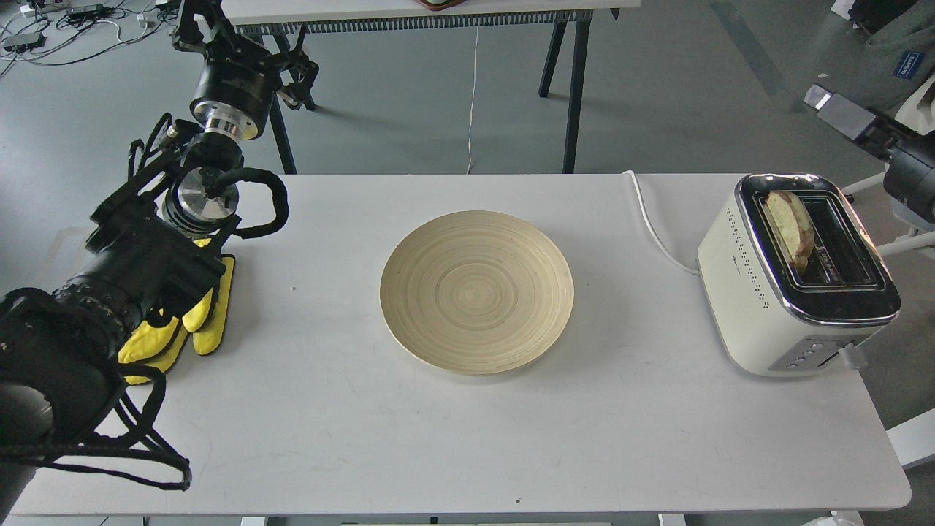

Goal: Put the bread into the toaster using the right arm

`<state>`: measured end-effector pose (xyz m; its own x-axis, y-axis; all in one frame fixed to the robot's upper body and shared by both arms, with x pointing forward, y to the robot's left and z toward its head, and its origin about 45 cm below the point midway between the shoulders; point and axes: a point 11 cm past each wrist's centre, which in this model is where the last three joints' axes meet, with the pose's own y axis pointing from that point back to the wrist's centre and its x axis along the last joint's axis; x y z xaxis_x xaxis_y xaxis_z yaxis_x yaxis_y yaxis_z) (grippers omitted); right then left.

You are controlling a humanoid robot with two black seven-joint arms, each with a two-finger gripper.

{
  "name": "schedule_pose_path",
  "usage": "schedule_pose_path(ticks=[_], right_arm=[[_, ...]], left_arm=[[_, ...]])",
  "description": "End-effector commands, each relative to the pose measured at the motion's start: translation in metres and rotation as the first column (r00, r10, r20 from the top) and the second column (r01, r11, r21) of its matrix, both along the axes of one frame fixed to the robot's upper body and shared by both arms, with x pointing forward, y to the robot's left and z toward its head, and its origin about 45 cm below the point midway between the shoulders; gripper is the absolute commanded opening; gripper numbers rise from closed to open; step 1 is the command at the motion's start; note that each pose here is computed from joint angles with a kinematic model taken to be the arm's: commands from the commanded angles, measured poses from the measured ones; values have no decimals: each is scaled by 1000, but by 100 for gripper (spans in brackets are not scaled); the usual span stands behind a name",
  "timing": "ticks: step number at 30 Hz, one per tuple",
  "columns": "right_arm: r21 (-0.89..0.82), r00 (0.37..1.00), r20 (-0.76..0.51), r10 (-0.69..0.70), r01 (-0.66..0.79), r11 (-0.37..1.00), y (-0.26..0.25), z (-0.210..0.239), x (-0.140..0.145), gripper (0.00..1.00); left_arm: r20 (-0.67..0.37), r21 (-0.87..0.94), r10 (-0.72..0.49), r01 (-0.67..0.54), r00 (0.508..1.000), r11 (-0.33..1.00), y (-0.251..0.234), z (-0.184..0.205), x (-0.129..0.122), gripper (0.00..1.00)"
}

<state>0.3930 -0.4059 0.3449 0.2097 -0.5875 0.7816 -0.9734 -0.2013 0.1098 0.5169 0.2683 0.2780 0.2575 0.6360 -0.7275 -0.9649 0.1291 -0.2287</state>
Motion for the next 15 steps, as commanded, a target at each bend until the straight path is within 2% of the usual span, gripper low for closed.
schedule_pose_path(ticks=[1, 4, 9, 15], right_arm=[[297, 998, 29, -55, 44, 954, 12, 21, 19, 100], [486, 997, 40, -68, 40, 873, 24, 33, 31, 100], [679, 999, 41, -27, -8, 734, 37, 34, 44, 100], [908, 1000, -26, 0, 24, 417, 38, 9, 65, 100]], left_arm=[[0, 1, 1, -1, 1000, 1000, 1, 0, 0, 100], [1, -1, 2, -2, 1000, 1000, 1, 0, 0, 100], [0, -3, 2, -2, 1000, 1000, 1, 1, 0, 100], [2, -1, -1, 1, 1000, 1000, 0, 0, 0, 100]])
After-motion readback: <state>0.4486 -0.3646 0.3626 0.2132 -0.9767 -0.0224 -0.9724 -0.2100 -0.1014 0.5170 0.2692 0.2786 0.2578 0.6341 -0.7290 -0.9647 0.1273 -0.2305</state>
